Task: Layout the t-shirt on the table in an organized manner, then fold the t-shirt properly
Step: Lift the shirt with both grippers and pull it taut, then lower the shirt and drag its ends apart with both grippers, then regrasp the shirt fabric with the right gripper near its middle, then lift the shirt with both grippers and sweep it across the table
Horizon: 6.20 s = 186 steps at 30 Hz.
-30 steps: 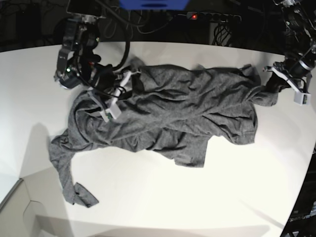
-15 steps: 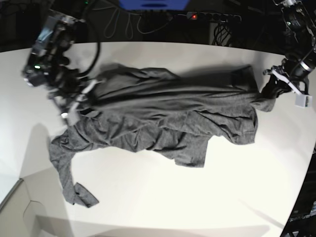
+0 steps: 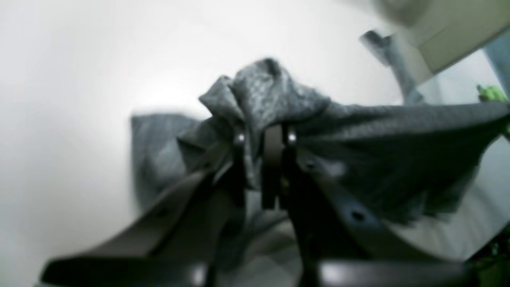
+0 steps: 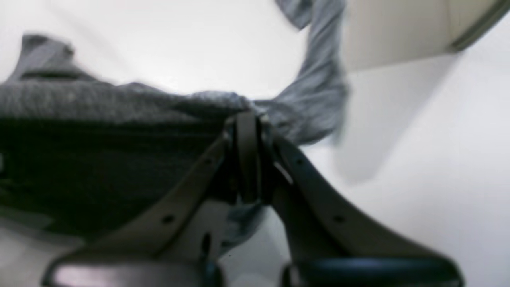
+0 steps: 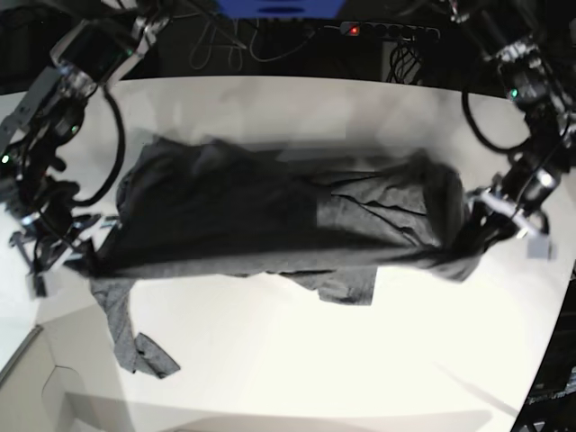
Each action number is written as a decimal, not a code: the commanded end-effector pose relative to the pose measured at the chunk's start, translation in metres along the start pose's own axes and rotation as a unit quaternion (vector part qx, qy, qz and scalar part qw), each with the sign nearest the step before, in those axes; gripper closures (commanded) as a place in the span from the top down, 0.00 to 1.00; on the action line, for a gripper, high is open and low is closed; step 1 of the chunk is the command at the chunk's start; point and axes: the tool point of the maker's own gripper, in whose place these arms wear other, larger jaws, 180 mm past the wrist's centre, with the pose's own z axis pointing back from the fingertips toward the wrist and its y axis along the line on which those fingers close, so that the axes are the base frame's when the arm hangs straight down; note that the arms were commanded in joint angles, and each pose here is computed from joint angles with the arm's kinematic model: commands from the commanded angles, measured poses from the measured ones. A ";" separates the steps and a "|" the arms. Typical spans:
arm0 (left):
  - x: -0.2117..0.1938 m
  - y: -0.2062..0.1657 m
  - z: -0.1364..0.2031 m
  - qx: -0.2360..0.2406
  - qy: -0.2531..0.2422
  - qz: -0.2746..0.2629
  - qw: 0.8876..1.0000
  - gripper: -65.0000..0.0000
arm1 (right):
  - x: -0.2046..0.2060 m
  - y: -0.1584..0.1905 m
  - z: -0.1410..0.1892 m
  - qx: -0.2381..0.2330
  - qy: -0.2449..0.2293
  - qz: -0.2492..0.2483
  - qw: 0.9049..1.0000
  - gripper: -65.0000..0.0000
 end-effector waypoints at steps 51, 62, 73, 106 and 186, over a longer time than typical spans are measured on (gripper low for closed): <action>0.166 0.025 -0.050 0.035 -0.101 -0.090 0.990 0.00 | 0.114 -0.047 -0.087 0.081 -0.129 -0.021 0.988 0.00; 0.053 0.083 0.010 0.082 -0.065 0.034 0.994 0.00 | 0.055 0.066 -0.140 0.170 -0.061 0.022 0.983 0.31; 0.011 0.082 0.018 0.080 -0.030 0.062 0.994 0.00 | 0.026 0.030 -0.216 0.049 -0.037 -0.029 0.998 0.44; -0.047 0.033 0.019 0.046 -0.027 0.124 0.991 0.00 | 0.014 0.038 -0.107 0.034 -0.140 0.065 0.987 0.43; -0.119 -0.178 -0.013 -0.238 0.153 0.036 0.958 0.01 | -0.040 -0.181 0.106 -0.230 -0.187 -0.097 0.950 0.00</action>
